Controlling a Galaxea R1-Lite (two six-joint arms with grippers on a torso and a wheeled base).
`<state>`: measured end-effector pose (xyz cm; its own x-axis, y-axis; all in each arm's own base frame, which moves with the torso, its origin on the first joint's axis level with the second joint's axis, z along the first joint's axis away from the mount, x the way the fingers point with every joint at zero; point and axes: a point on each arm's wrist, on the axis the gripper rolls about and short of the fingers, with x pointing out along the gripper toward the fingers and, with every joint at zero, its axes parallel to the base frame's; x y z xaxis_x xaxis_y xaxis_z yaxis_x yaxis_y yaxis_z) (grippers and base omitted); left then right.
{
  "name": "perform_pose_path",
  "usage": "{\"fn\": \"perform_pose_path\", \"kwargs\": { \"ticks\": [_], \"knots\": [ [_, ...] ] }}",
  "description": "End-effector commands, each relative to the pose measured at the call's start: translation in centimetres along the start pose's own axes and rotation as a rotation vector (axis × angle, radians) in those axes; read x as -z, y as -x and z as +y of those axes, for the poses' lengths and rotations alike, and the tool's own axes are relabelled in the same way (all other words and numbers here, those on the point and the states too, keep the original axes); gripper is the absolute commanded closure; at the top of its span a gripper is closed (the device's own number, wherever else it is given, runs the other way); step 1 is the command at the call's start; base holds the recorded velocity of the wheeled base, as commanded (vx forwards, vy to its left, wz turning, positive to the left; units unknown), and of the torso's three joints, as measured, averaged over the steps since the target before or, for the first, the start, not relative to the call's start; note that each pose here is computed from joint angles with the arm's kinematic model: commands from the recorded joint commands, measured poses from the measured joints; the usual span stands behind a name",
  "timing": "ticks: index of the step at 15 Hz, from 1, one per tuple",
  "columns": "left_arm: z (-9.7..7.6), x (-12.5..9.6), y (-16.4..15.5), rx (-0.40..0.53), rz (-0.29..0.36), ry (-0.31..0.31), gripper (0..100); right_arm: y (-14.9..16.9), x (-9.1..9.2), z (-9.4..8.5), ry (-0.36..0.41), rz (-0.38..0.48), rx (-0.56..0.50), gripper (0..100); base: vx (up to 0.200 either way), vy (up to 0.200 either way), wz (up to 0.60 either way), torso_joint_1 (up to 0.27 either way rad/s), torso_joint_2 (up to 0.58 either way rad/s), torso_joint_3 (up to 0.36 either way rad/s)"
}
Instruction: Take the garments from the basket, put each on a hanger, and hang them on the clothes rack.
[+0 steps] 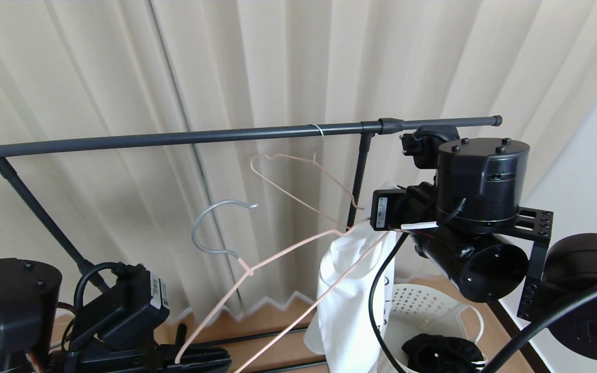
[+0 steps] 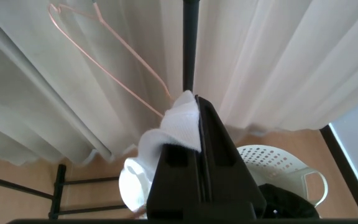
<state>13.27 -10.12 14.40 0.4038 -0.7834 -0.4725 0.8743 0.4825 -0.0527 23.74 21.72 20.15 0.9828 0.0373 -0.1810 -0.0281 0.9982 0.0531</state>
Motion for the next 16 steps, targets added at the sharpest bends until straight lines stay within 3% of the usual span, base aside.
{"fn": "perform_pose_path", "kwargs": {
  "ticks": [1,16],
  "knots": [
    [0.27,-0.10,-0.55,-0.001,0.002,0.016,100,-0.07,0.12,0.07,0.003,0.003,0.000,100,0.000,0.000,0.00,0.000,0.00,0.000],
    [0.45,-0.18,-0.53,-0.053,0.001,0.013,100,-0.43,-0.31,-0.48,0.000,-0.009,0.025,100,0.000,0.000,0.00,0.000,0.00,0.000]
  ]
}}
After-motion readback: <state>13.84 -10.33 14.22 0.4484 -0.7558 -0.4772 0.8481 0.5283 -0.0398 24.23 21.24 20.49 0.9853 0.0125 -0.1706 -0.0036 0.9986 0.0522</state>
